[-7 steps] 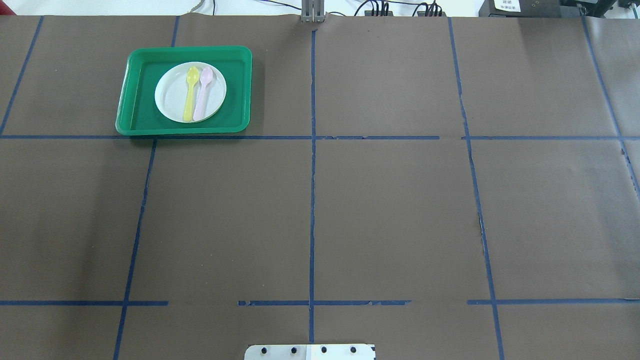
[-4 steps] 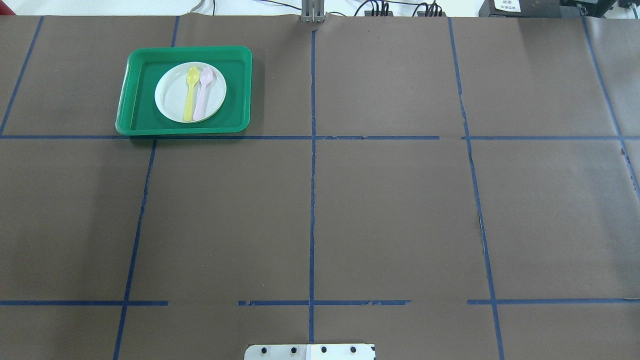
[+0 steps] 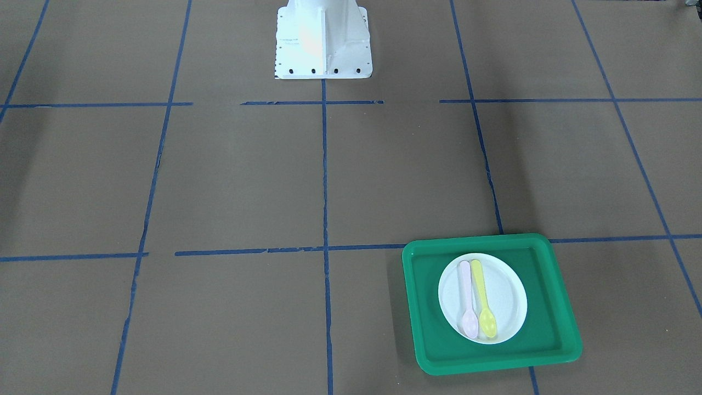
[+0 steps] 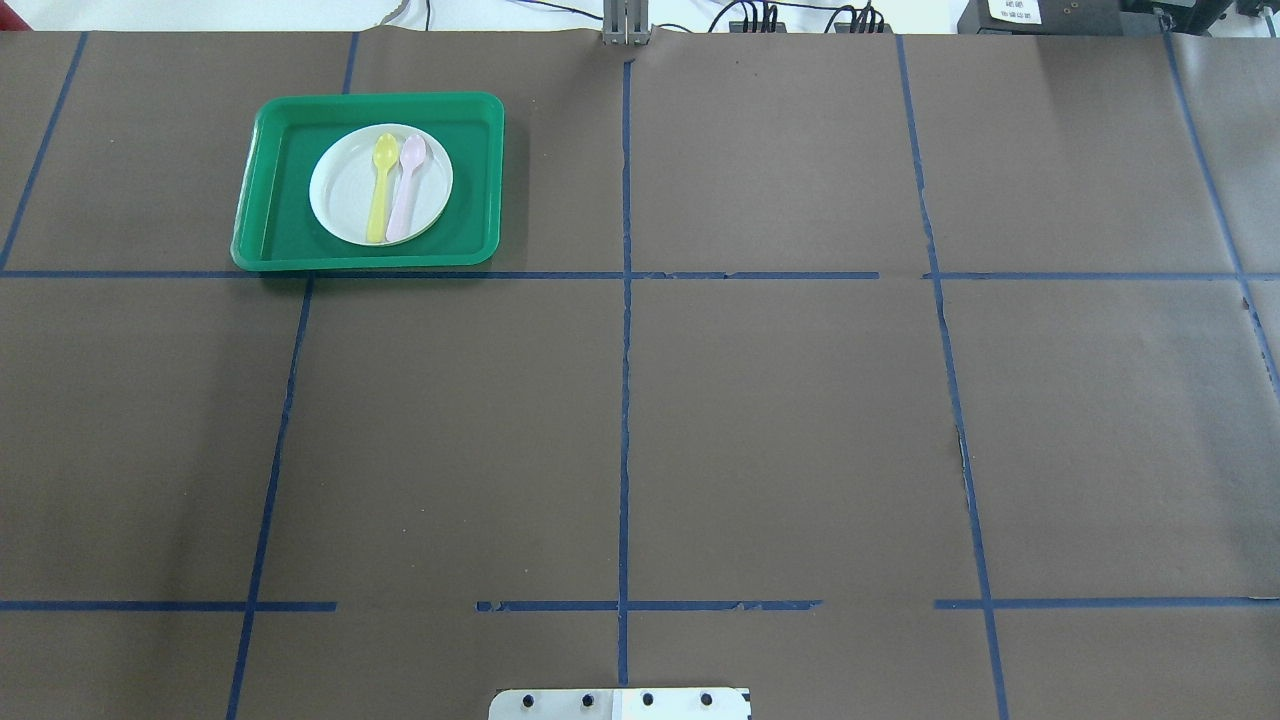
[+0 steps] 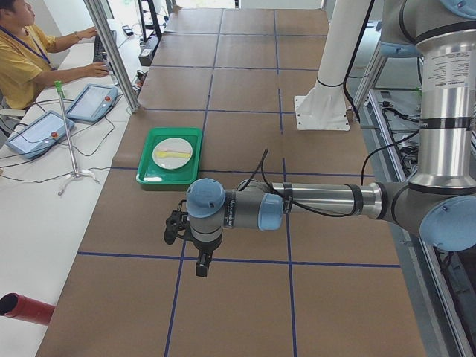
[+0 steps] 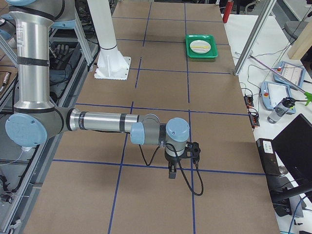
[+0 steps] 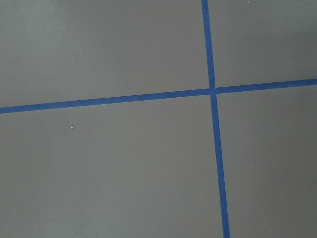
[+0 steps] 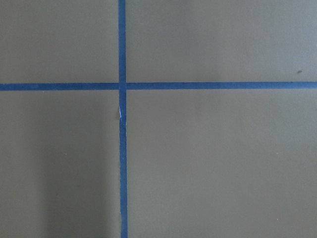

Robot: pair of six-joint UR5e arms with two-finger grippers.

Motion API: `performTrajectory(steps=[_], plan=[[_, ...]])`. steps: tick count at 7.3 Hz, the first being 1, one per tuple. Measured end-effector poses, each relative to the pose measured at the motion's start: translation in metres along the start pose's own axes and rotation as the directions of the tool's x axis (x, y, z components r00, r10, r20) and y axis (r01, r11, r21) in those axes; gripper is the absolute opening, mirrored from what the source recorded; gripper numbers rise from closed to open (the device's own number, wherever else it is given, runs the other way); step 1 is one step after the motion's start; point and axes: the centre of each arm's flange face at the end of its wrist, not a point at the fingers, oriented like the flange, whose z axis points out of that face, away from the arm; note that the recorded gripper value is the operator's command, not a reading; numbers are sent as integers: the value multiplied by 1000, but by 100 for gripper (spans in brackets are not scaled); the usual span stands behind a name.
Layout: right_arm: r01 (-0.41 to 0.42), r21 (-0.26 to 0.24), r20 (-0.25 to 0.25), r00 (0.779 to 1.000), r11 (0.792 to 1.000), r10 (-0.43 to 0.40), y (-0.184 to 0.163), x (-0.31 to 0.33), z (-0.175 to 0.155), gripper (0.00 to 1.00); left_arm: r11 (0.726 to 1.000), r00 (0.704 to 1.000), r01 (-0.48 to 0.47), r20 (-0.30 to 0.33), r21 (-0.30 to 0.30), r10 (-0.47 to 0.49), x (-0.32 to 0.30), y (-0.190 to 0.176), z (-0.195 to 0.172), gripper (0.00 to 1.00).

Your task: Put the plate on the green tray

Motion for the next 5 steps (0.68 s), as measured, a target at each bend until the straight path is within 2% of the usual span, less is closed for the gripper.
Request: performTrajectory(steps=[5], plan=[[0, 1, 0, 1000, 1000, 0, 0, 0, 0, 100, 999, 1000, -25, 5, 21, 25, 8, -9, -9, 100]])
